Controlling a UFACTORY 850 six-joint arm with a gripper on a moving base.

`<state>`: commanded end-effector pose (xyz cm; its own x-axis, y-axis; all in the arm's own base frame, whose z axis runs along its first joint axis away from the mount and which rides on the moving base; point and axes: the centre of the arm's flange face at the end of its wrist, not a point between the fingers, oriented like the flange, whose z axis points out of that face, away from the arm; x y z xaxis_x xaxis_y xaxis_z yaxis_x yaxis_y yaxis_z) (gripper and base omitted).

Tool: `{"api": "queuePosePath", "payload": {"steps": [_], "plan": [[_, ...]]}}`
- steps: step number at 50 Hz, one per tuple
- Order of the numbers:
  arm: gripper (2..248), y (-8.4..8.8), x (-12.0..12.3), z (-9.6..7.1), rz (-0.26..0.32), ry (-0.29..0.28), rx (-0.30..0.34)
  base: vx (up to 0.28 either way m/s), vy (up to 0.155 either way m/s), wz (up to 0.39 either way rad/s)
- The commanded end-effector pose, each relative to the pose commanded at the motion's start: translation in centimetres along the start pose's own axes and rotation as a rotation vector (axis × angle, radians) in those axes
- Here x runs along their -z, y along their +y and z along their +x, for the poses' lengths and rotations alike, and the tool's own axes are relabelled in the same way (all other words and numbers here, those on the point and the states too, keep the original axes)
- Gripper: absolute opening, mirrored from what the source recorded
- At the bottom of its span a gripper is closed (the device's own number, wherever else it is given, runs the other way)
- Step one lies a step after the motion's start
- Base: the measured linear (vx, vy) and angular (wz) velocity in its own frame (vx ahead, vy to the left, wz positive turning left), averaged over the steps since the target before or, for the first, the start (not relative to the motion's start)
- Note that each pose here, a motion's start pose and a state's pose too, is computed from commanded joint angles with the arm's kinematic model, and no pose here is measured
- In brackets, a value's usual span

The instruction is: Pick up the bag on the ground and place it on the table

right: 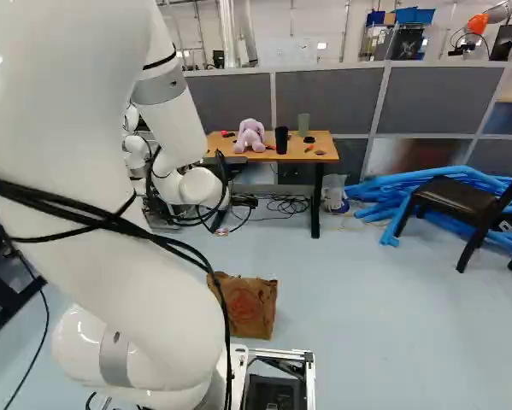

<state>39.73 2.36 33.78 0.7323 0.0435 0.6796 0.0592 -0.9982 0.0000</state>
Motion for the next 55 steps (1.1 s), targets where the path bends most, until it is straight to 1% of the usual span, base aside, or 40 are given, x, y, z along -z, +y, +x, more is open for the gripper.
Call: {"api": "queuePosePath", "payload": {"steps": [14, 21, 37, 43, 55], "plan": [[247, -0.7, -1.9, 0.7, 0.01, -0.138, 0.013, 0.0, 0.0, 0.0], [247, -1.0, -3.3, 0.8, 0.014, -0.217, 0.019, 0.0, 0.0, 0.0], [247, -1.1, -6.0, -0.1, 0.013, -0.408, 0.021, 0.0, 0.0, 0.0], [247, -1.1, -6.9, -0.4, 0.012, -0.441, 0.021, 0.0, 0.0, 0.0], [247, -1.1, -8.8, -0.9, 0.012, -0.474, 0.021, 0.0, 0.0, 0.0]]}}
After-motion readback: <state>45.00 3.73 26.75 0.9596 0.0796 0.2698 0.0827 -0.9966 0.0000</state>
